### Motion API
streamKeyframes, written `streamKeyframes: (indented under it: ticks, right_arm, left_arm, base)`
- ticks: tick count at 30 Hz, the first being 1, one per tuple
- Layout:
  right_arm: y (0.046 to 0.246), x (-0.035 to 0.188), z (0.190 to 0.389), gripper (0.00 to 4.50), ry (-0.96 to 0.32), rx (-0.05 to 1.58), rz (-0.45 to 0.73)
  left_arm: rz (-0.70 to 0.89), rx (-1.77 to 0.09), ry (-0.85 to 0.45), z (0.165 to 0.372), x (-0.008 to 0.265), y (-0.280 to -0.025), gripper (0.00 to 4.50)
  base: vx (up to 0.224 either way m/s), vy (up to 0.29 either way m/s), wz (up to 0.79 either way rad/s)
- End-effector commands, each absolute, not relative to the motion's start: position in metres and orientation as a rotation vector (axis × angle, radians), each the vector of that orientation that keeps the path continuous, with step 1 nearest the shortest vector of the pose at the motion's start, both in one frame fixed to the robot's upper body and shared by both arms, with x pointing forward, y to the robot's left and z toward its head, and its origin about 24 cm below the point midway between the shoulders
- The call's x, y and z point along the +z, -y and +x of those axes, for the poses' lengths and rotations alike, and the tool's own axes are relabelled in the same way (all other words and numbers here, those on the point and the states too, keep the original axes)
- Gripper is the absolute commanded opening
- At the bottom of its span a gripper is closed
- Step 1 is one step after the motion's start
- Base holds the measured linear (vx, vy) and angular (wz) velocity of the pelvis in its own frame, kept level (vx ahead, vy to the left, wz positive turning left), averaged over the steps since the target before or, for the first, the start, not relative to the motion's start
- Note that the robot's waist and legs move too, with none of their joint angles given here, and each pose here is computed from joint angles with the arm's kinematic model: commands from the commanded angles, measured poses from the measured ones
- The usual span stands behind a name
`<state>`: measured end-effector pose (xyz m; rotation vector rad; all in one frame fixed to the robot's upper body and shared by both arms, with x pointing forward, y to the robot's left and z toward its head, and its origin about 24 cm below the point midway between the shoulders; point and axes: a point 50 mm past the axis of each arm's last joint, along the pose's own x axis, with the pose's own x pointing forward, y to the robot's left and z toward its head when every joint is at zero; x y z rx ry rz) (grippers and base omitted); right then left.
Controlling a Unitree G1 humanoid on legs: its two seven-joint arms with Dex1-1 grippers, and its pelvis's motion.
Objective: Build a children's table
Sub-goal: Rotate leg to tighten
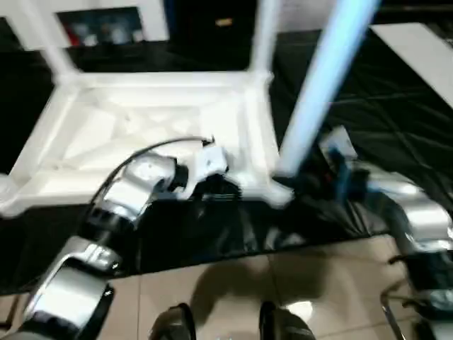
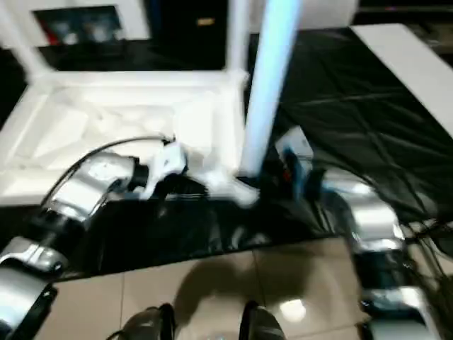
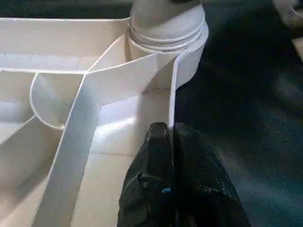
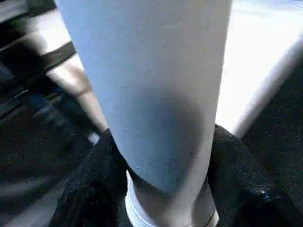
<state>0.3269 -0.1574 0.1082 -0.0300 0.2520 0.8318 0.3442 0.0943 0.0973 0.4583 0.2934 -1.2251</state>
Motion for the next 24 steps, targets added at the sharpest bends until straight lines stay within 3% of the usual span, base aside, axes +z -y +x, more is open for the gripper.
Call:
streamKeyframes:
  ticks: [1,6,7,13,18,19,21,24]
  right_arm:
    - [0.127,0.083,0.328,2.04,-0.403,0.736,0.014]
    - [0.110,0.085,0.335,2.04,-0.361,0.629,0.038]
    - [0.106,0.087,0.340,2.37,-0.303,0.580,0.048]
    - [0.101,0.096,0.347,2.92,-0.198,0.509,0.099]
    - [0.111,0.098,0.340,3.26,-0.188,0.605,0.035]
    - [0.114,0.098,0.338,3.51,-0.187,0.621,0.021]
    - [0.122,0.098,0.336,3.51,-0.183,0.646,0.008]
    - [0.159,0.103,0.330,3.79,-0.152,0.717,-0.059]
  left_arm:
    - [0.406,-1.143,-0.302,0.346,0.092,-0.071,0.00]
    - [0.352,-1.018,-0.288,0.354,0.096,-0.063,0.00]
    - [0.351,-0.972,-0.274,0.357,0.100,-0.060,0.00]
    - [0.377,-0.936,-0.248,0.358,0.104,-0.054,0.00]
    - [0.386,-0.963,-0.246,0.356,0.101,-0.058,0.00]
    - [0.389,-0.968,-0.244,0.355,0.101,-0.059,0.00]
    - [0.401,-0.980,-0.242,0.355,0.100,-0.061,0.00]
    - [0.451,-1.066,-0.232,0.350,0.094,-0.073,0.00]
  base:
    - [0.000,0.000,0.00]
    - [0.000,0.000,0.00]
    - [0.000,0.000,0.00]
    - [0.000,0.000,0.00]
    - [0.000,0.000,0.00]
    - [0.000,0.000,0.00]
    - [0.000,0.000,0.00]
    - [0.000,0.000,0.00]
